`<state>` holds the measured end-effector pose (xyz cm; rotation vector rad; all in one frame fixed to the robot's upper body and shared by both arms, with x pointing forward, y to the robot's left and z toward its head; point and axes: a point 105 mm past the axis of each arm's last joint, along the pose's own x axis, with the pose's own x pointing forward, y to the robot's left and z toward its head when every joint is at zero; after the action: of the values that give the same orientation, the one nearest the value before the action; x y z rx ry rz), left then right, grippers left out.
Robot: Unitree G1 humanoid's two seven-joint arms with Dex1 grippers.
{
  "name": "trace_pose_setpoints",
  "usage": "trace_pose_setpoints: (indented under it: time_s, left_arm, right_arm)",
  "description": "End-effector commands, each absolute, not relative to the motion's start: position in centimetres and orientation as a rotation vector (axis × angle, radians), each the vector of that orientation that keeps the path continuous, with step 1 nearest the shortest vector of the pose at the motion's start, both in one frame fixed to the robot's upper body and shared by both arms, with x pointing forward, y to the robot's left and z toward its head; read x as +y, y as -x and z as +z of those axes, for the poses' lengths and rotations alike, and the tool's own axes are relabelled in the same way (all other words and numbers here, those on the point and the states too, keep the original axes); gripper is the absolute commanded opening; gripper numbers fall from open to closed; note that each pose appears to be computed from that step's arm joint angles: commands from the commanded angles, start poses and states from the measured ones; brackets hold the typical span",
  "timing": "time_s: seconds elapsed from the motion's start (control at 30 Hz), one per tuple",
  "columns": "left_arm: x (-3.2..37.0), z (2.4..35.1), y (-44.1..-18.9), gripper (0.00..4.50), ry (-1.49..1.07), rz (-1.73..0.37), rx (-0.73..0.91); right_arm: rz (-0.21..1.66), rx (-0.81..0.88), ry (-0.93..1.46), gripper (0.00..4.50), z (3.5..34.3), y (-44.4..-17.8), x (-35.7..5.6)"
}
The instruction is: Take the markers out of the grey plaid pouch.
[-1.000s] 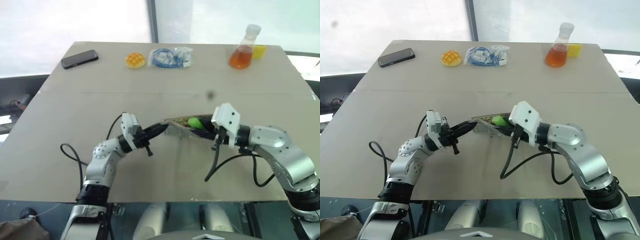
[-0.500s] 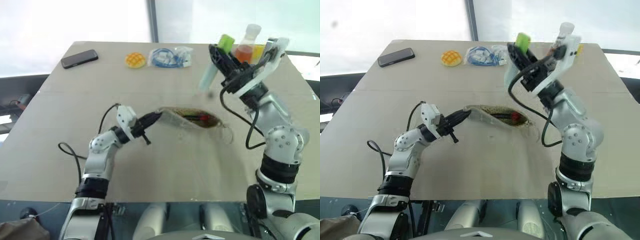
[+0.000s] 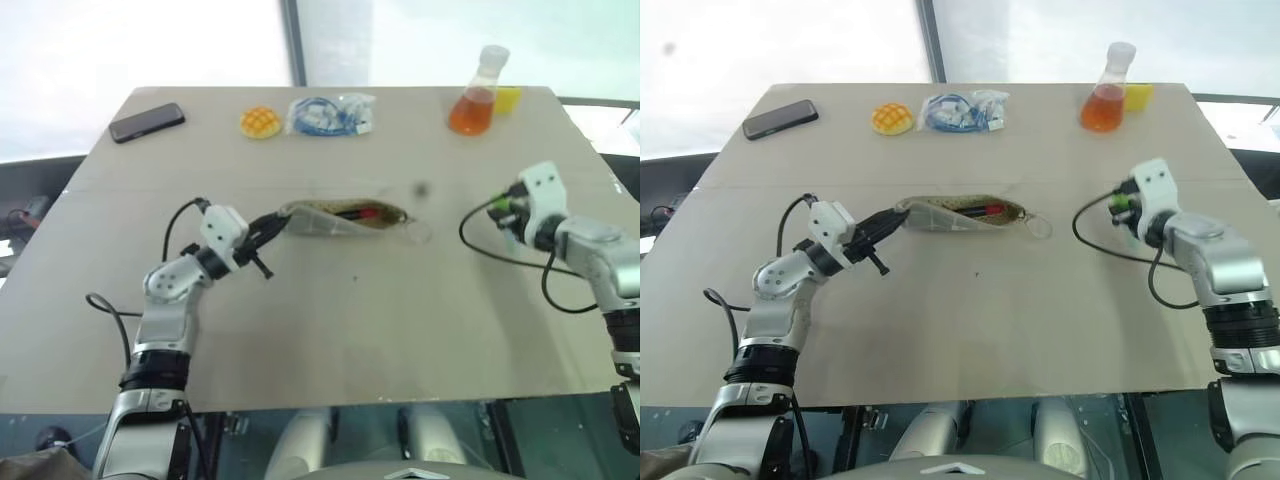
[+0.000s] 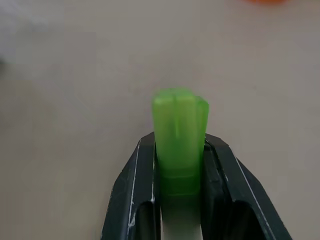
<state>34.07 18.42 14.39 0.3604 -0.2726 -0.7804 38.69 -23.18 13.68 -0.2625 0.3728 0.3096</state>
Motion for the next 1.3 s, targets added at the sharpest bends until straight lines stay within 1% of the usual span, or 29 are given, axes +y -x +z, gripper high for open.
trace_pose_setpoints:
  time_s: [0.03, 0.07, 0.1, 0.13, 0.17, 0.27, 0.3, 0.33, 0.37, 0.4, 0.47, 0.5, 0.6, 0.77, 0.83, 0.9, 0.97, 1.03, 1.1, 1.17, 1.3]
  left_arm:
    - [17.7, 15.1, -33.3, 0.00, -0.376, -0.830, -0.314]
    - [17.6, 15.1, -33.2, 0.00, -0.372, -0.835, -0.314]
    - [17.5, 15.1, -33.1, 0.00, -0.352, -0.839, -0.314]
    - [17.5, 15.1, -33.0, 0.00, -0.337, -0.843, -0.314]
    - [17.5, 15.1, -33.0, 0.00, -0.317, -0.835, -0.316]
    - [17.1, 15.5, -32.6, 0.00, -0.188, -0.867, -0.310]
    - [17.0, 15.7, -32.4, 0.00, -0.135, -0.888, -0.308]
    - [16.8, 15.8, -32.2, 0.00, -0.096, -0.907, -0.308]
    - [16.5, 16.0, -31.9, 0.00, -0.048, -0.937, -0.304]
    - [16.3, 16.1, -31.6, 0.00, -0.011, -0.961, -0.299]
    - [15.9, 16.1, -31.3, 0.00, 0.038, -0.995, -0.289]
    - [15.6, 15.8, -31.3, 0.00, 0.045, -1.011, -0.277]
    - [14.8, 15.2, -31.0, 0.00, 0.050, -1.050, -0.261]
    - [14.1, 14.7, -30.7, 0.00, 0.044, -1.084, -0.259]
    - [13.9, 14.7, -30.5, 0.00, 0.043, -1.093, -0.262]
    - [13.6, 14.8, -30.1, 0.00, 0.053, -1.105, -0.272]
    - [13.2, 15.1, -29.6, 0.00, 0.081, -1.132, -0.284]
    - [13.1, 15.8, -29.0, 0.00, 0.183, -1.156, -0.286]
    - [13.1, 16.2, -28.6, 0.00, 0.292, -1.173, -0.256]
    - [13.3, 15.8, -28.5, 0.00, 0.407, -1.162, -0.187]
    - [14.0, 13.2, -28.1, 0.00, 0.495, -1.127, -0.065]
  right_arm:
    - [0.308, 0.434, 0.417, 1.45, 11.8, -40.5, -24.2]
    - [0.319, 0.434, 0.428, 1.65, 11.6, -40.8, -24.1]
    - [0.345, 0.416, 0.442, 1.98, 12.0, -40.8, -23.7]
    - [0.366, 0.402, 0.453, 2.51, 12.2, -40.8, -23.4]
    - [0.370, 0.335, 0.512, 2.88, 13.4, -40.6, -23.2]
    - [0.485, 0.183, 0.491, 2.88, 17.9, -37.7, -21.3]
    - [0.530, 0.152, 0.468, 2.63, 19.2, -36.4, -20.5]
    - [0.565, 0.127, 0.460, 2.19, 20.1, -35.2, -19.7]
    - [0.608, 0.107, 0.446, 1.94, 21.0, -33.8, -18.8]
    - [0.642, 0.089, 0.433, 1.40, 21.8, -32.7, -17.9]
    - [0.710, 0.049, 0.401, 0.57, 23.1, -31.0, -15.9]
    - [0.737, 0.030, 0.404, 0.06, 23.5, -30.5, -15.0]
    - [0.778, 0.011, 0.386, 0.02, 23.9, -30.1, -12.8]
    - [0.792, 0.025, 0.379, 0.02, 22.9, -31.7, -10.5]
    - [0.807, 0.056, 0.376, 0.02, 21.7, -32.9, -9.4]
    - [0.862, 0.135, 0.444, 0.02, 19.1, -33.5, -8.1]
    - [0.941, 0.219, 0.565, 0.02, 16.5, -33.1, -7.6]
    - [1.031, 0.272, 0.651, 0.02, 15.5, -32.0, -7.6]
    - [1.133, 0.307, 0.687, 0.02, 16.0, -30.1, -7.8]
    - [1.184, 0.319, 0.727, 0.02, 16.8, -28.7, -8.1]
    - [1.143, 0.281, 0.805, 0.02, 18.0, -28.7, -8.1]
